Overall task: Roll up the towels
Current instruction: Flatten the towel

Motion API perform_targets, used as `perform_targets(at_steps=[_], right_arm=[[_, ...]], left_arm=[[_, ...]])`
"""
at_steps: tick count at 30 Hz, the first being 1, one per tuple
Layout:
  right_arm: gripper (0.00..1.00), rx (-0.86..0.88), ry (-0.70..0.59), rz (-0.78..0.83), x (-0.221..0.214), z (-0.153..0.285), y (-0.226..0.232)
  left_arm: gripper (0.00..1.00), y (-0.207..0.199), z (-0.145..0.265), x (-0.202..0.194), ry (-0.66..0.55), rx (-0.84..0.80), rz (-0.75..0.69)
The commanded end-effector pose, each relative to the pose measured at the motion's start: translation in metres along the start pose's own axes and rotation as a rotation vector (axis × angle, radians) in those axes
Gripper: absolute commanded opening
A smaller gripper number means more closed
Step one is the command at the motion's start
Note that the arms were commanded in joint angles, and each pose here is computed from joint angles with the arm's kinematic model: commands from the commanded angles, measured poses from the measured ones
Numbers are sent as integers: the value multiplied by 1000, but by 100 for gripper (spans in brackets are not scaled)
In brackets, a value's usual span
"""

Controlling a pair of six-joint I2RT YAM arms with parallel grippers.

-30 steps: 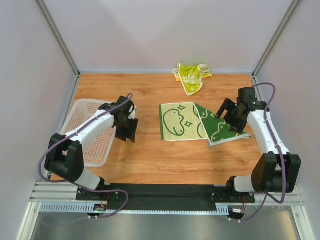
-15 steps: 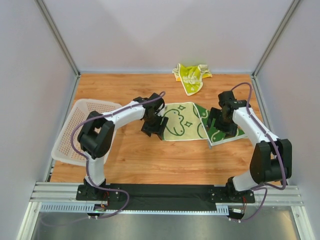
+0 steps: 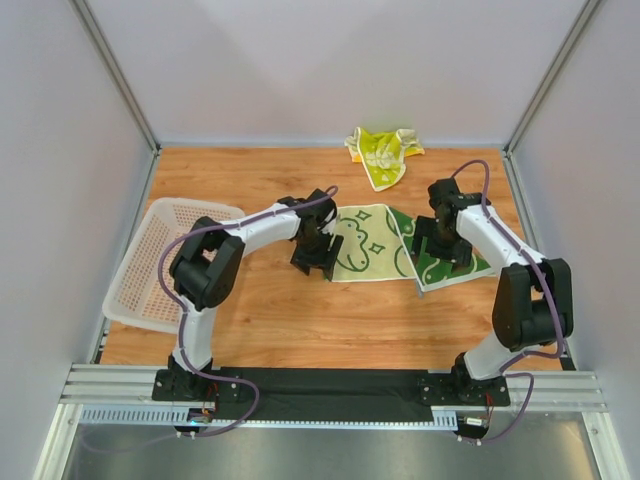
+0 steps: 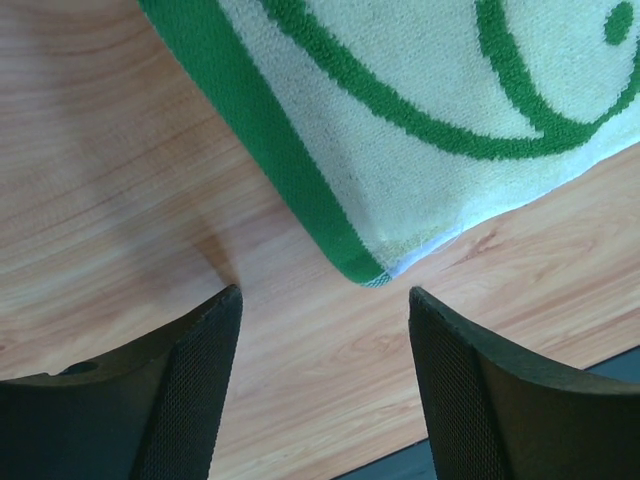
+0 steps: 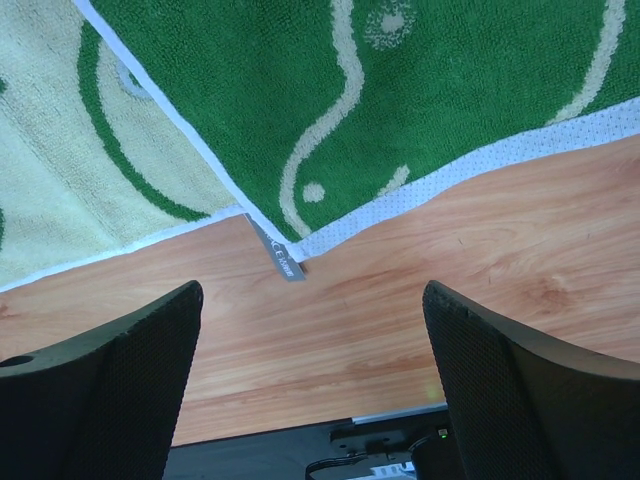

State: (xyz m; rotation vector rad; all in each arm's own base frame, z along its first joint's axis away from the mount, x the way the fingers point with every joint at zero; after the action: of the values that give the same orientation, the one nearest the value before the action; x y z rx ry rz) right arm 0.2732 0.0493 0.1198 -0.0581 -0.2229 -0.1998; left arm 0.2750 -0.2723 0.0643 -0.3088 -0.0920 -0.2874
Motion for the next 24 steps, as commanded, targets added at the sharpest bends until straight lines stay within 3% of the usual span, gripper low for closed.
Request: perform_targets(at_steps=[1, 10, 11, 13, 15, 19, 24], right_arm=[[92, -19, -23, 36, 11, 4, 1], [87, -12, 27, 65, 6, -6, 7], [87, -12, 34, 71, 4, -8, 8], [86, -11, 39, 90, 1, -10, 12], [86, 1, 51, 111, -6, -14, 18], [84, 26, 80, 122, -16, -26, 27], [74, 48, 107, 118, -22, -41, 33]], left_arm=[[74, -13, -4, 12, -42, -6, -11], [37, -3, -33, 8, 33, 113, -51], [27, -1, -34, 6, 39, 121, -49], [18, 3, -34, 3, 41, 141, -53], [3, 8, -33, -2, 46, 160, -55], [0, 19, -28, -8, 43, 213, -59], [0, 30, -17, -18, 37, 242, -55]])
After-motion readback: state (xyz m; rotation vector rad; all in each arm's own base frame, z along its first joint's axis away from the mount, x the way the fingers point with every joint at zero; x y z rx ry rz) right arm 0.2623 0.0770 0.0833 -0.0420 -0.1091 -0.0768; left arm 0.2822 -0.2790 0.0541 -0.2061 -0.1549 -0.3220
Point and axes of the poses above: each gripper's point midway between its finger pads, its own z axis back along the fingers, its own y axis along the line the jaws close on, x = y × z, the point moved 4 cm from there along z, back along the fingers, and after that the axes turned 4 degrees about z, right-handed, at the moved point
